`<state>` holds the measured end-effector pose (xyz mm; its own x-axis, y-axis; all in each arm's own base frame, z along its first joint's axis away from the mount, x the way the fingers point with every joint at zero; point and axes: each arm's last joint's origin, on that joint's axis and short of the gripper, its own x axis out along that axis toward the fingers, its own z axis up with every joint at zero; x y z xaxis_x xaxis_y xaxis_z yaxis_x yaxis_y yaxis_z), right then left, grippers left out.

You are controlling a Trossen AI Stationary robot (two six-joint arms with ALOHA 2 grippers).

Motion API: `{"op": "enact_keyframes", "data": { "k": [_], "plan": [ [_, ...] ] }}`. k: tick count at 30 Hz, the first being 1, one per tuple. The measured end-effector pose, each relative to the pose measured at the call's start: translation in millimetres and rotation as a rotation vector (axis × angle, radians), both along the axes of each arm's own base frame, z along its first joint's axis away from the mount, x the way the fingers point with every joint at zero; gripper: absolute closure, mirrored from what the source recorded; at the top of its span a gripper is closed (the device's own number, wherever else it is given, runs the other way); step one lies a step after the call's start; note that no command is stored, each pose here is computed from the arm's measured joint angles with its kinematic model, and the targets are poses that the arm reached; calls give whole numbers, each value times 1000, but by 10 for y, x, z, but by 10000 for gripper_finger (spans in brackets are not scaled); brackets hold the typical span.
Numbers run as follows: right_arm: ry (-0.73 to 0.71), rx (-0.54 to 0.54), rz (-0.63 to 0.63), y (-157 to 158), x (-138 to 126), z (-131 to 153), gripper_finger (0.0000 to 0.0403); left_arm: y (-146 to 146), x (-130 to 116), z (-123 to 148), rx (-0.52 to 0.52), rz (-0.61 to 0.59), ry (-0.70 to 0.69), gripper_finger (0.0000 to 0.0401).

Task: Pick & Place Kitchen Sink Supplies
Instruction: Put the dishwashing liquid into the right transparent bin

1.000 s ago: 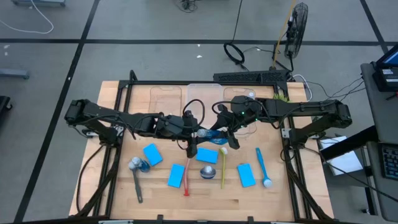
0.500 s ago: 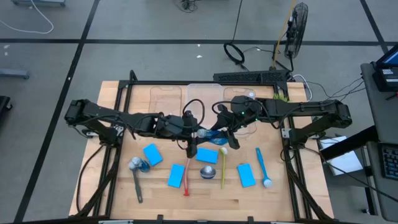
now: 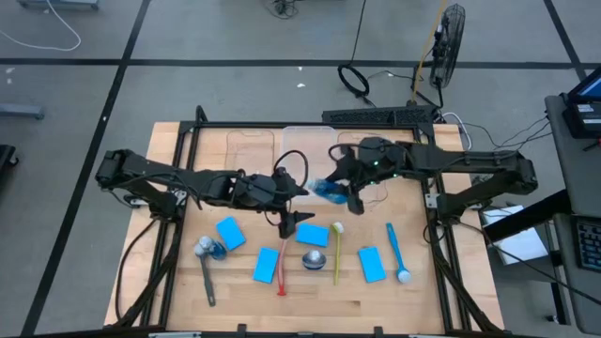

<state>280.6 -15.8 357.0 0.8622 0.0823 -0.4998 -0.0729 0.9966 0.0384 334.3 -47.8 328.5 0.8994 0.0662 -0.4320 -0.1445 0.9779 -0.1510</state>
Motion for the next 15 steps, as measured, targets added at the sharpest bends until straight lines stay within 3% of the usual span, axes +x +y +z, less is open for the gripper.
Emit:
{"op": "enact_keyframes", "data": {
  "k": [15],
  "plan": [
    [-13,-190,-365,-175,-648,323,307,15,-87,-21,17,-5,76,104]
  ]
}}
